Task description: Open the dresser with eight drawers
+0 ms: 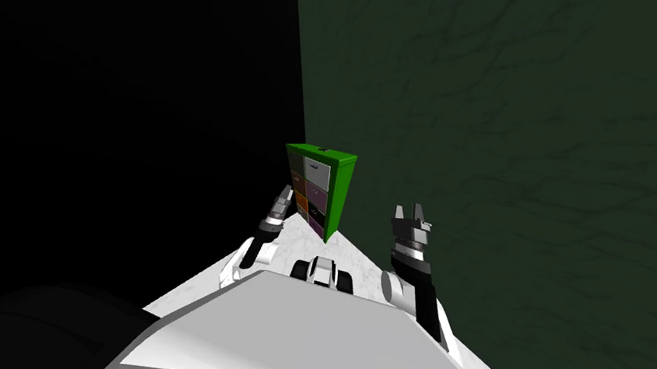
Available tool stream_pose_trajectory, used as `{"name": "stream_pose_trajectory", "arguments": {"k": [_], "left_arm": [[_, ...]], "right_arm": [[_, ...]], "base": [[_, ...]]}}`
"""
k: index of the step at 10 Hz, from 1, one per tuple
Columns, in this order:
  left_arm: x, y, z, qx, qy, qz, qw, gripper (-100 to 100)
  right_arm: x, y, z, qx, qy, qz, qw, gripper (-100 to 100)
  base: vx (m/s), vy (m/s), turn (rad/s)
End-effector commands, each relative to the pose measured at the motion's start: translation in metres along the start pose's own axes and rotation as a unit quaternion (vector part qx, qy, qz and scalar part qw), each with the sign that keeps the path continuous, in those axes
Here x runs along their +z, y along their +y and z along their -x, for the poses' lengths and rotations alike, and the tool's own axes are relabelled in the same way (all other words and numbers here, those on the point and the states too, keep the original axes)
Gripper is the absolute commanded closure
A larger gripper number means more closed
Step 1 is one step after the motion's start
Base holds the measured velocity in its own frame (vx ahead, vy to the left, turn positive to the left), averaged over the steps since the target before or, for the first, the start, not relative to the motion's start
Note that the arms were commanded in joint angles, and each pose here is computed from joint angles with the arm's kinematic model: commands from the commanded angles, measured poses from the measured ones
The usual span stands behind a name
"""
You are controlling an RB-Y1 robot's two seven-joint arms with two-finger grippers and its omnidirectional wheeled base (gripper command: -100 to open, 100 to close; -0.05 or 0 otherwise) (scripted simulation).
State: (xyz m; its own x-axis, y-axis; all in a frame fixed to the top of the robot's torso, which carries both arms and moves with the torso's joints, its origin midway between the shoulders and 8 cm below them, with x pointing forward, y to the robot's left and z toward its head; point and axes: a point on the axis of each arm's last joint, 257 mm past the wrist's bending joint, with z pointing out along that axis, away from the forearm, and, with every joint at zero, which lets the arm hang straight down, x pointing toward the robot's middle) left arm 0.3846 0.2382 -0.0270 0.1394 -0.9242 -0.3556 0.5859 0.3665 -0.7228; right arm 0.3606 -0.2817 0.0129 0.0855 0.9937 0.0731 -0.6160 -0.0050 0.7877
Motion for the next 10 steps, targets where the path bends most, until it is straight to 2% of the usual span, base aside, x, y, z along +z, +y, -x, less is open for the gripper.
{"name": "stream_pose_trajectory", "arguments": {"k": [1, 6, 7, 9, 10], "left_arm": [[-0.004, 0.021, -0.015, -0.001, 0.012, 0.02, 0.9997, -100], [-0.013, 0.056, -0.039, -0.006, 0.03, 0.054, 0.9981, -100], [-0.017, 0.068, -0.047, -0.007, 0.037, 0.066, 0.9971, -100], [-0.02, 0.079, -0.056, -0.009, 0.044, 0.077, 0.996, -100], [-0.025, 0.09, -0.065, -0.01, 0.052, 0.089, 0.9947, -100]], "right_arm": [[0.0, 0.0, 0.0, 0.0, 0.0, 0.0, 1.0, 0], [0.0, 0.0, 0.0, 0.0, 0.0, 0.0, 1.0, 0], [0.0, 0.0, 0.0, 0.0, 0.0, 0.0, 1.0, 0], [0.0, 0.0, 0.0, 0.0, 0.0, 0.0, 1.0, 0], [0.0, 0.0, 0.0, 0.0, 0.0, 0.0, 1.0, 0]], "base": [[0.065, 0.03, -0.069], [0.058, 0.024, -0.055], [0.072, 0.039, -0.104], [0.063, 0.038, -0.047], [0.061, 0.032, -0.085]]}}
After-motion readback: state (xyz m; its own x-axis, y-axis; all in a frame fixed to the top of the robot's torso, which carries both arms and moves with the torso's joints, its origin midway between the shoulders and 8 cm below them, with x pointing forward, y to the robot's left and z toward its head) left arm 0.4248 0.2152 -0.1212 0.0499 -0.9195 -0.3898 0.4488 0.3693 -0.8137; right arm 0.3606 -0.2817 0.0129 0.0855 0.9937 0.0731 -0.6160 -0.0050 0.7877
